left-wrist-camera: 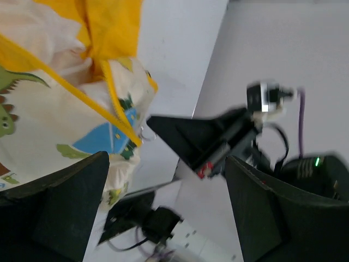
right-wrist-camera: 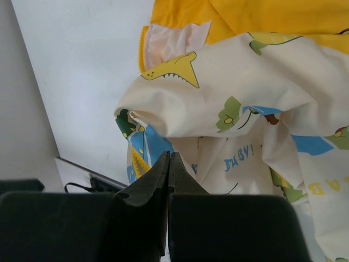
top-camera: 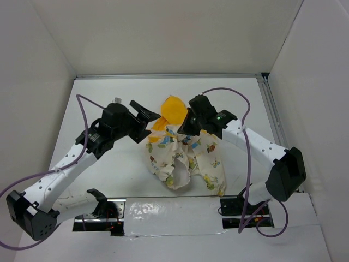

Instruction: Zip up the jacket

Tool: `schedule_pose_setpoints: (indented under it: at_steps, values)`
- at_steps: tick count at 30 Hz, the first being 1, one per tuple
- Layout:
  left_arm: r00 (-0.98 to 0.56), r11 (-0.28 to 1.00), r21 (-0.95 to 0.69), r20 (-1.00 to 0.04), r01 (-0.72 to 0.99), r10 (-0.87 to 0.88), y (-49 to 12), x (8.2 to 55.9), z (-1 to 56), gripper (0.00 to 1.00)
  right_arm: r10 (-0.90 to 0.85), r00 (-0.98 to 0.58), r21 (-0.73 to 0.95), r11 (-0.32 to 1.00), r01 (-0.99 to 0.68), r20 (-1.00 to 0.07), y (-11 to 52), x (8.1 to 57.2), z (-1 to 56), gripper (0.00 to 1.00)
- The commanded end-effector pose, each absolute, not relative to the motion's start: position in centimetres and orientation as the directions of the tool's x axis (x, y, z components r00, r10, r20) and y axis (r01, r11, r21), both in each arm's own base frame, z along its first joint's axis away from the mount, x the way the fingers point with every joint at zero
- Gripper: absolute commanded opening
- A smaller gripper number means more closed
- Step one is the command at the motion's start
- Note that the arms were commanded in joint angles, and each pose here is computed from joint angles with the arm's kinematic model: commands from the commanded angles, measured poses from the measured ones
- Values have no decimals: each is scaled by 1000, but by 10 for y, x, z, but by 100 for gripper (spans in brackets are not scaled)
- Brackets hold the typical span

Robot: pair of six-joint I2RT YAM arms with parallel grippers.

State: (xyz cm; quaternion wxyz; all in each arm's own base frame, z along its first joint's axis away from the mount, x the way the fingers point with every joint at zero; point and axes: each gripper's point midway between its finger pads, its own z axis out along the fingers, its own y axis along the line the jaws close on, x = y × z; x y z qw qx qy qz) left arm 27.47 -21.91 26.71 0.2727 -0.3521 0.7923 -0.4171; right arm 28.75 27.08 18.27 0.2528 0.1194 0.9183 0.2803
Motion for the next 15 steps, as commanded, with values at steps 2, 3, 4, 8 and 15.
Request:
schedule_pose_setpoints:
  at_steps: [2, 3, 4, 8, 15]
  values:
    - [-778, 470, -882, -310, 22, -547, -275, 238, 316, 99, 389, -832, 643, 764, 51, -396, 285, 300, 217, 0]
    - [-784, 489, -872, -320, 24, -532, -281, 236, 312, 99, 374, -848, 644, 763, 50, -377, 287, 296, 218, 0]
    - [-784, 500, -865, -344, 50, -517, -284, 234, 312, 99, 366, -857, 647, 761, 51, -362, 291, 296, 216, 0]
    - [-772, 567, -803, -476, 186, -421, -306, 229, 308, 99, 329, -888, 680, 733, 26, -321, 302, 293, 227, 0]
    - [-605, 805, -459, -780, 375, -163, -309, 229, 302, 99, 241, -915, 625, 781, -16, -324, 295, 288, 242, 0]
